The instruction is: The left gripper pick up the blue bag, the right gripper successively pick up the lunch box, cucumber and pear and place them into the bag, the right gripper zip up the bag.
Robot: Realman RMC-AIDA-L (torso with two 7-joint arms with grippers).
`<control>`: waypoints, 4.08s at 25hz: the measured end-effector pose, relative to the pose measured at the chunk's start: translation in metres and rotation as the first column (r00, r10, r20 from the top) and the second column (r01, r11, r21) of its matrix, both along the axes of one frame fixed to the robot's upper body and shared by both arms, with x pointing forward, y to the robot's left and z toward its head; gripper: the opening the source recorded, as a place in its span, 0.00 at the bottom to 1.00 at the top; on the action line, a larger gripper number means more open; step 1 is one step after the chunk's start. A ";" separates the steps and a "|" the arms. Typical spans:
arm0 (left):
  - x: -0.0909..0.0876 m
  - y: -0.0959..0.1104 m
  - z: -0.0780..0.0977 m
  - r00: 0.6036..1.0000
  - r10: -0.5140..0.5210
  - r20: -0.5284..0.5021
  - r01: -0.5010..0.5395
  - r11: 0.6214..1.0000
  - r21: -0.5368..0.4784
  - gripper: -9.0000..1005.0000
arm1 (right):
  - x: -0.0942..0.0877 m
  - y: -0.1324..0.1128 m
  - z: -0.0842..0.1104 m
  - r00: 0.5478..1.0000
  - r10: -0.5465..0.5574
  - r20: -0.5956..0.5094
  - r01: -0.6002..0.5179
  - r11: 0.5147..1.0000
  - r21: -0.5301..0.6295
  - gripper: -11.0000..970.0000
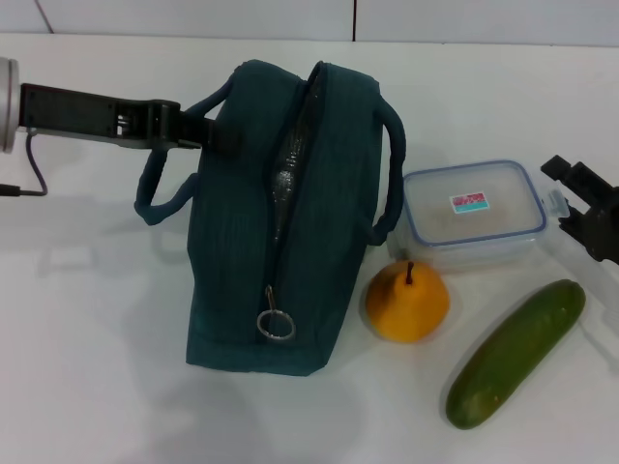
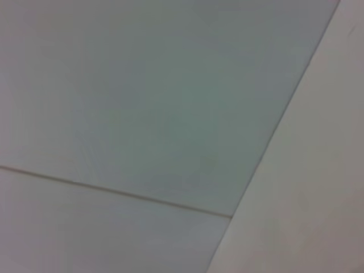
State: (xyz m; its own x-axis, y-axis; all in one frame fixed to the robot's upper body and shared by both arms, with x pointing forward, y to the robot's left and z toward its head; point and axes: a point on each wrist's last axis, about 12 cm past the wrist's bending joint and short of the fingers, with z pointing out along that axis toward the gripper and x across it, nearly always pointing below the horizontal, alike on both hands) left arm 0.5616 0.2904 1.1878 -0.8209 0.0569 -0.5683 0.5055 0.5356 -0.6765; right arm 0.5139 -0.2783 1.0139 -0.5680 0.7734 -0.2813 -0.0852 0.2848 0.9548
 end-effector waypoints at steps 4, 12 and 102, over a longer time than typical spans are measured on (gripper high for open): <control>-0.002 -0.001 -0.002 1.000 -0.004 -0.005 0.004 1.000 -0.004 0.08 | -0.001 0.005 0.003 0.999 0.041 0.021 -0.042 0.999 0.009 0.71; -0.004 -0.002 -0.002 1.000 -0.009 -0.004 0.009 1.000 -0.021 0.08 | -0.006 0.002 0.000 1.000 0.031 0.006 -0.031 0.999 0.008 0.61; -0.008 -0.030 -0.006 0.995 -0.097 0.038 0.101 0.987 -0.126 0.08 | 0.075 0.074 0.107 0.933 0.310 0.184 -0.361 0.796 0.486 0.12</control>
State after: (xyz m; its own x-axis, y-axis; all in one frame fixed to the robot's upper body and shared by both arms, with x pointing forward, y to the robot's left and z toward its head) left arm 0.5535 0.2608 1.1819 -0.7964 0.0627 -0.6015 0.5739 0.3920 -0.7190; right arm 0.5894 -0.2048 1.1213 -0.8099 0.5857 0.0309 -0.1780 -0.2957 0.9386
